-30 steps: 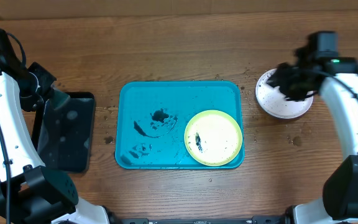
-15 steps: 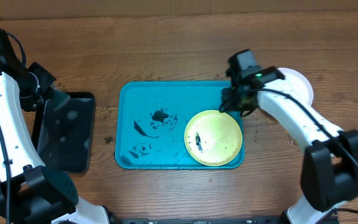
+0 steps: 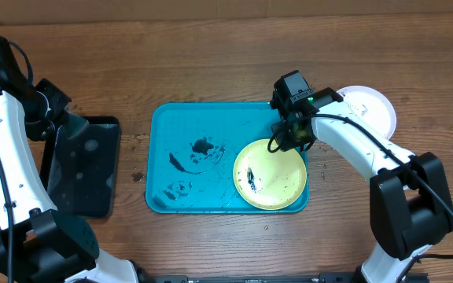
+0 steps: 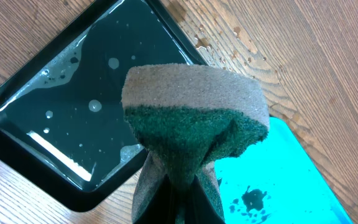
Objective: Clean dirty plates on tray and stack at the side
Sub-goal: 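Grip the yellow-rimmed plate rim with the right gripper, then scrub the yellow-rimmed plate with the sponge in the left gripper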
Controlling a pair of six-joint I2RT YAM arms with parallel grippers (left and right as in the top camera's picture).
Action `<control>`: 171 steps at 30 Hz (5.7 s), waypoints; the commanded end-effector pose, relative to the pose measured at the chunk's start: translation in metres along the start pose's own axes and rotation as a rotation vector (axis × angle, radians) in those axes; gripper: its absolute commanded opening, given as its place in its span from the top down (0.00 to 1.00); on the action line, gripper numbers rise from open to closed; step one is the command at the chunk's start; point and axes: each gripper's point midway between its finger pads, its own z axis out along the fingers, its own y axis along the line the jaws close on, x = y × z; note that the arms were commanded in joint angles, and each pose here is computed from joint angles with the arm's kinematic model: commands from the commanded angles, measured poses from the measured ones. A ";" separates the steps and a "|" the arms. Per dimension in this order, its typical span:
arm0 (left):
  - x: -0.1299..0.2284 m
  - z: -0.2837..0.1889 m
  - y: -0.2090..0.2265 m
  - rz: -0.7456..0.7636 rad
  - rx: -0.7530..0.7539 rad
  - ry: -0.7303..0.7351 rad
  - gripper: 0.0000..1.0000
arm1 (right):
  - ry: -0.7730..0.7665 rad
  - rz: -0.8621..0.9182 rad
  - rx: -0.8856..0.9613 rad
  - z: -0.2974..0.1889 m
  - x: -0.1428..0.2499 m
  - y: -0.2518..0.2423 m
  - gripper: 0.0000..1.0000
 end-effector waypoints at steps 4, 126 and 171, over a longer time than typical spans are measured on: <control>0.004 -0.001 -0.004 0.032 0.012 0.007 0.96 | 0.088 -0.050 0.011 0.029 0.018 -0.004 0.61; 0.316 0.167 -0.183 0.820 0.028 0.646 0.96 | 0.033 0.386 -0.282 0.042 0.000 0.048 0.96; 0.269 0.173 -0.169 0.773 -0.223 0.379 0.96 | 0.038 0.387 -0.281 0.042 0.001 0.048 0.96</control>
